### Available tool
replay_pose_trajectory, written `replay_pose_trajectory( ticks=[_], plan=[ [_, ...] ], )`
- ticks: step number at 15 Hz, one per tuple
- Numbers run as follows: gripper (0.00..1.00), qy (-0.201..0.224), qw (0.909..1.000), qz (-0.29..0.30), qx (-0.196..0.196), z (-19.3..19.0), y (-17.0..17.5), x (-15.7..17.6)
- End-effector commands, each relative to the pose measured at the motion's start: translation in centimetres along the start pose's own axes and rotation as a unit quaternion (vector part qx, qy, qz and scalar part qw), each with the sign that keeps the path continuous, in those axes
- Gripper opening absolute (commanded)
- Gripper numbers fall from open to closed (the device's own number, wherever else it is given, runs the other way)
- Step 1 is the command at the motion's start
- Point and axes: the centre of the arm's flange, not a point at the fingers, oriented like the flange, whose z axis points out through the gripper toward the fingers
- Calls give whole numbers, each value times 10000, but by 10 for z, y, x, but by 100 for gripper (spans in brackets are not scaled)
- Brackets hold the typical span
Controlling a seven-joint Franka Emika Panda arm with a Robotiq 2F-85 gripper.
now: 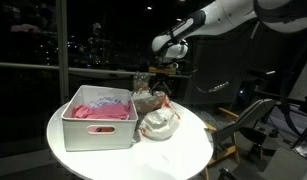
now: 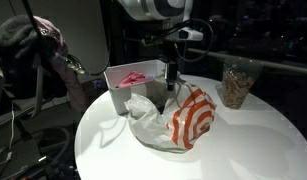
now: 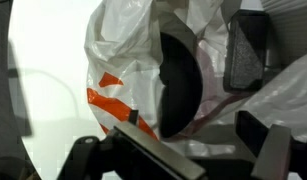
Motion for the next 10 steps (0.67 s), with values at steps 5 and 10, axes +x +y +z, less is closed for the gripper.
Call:
replay_pose_trajectory(
  ticks=[5, 10],
  plan=[
    [100, 925, 9799, -1712, 434, -48, -48, -140],
    [100, 1225, 9508, -2796, 531, -42, -124, -219]
  ],
)
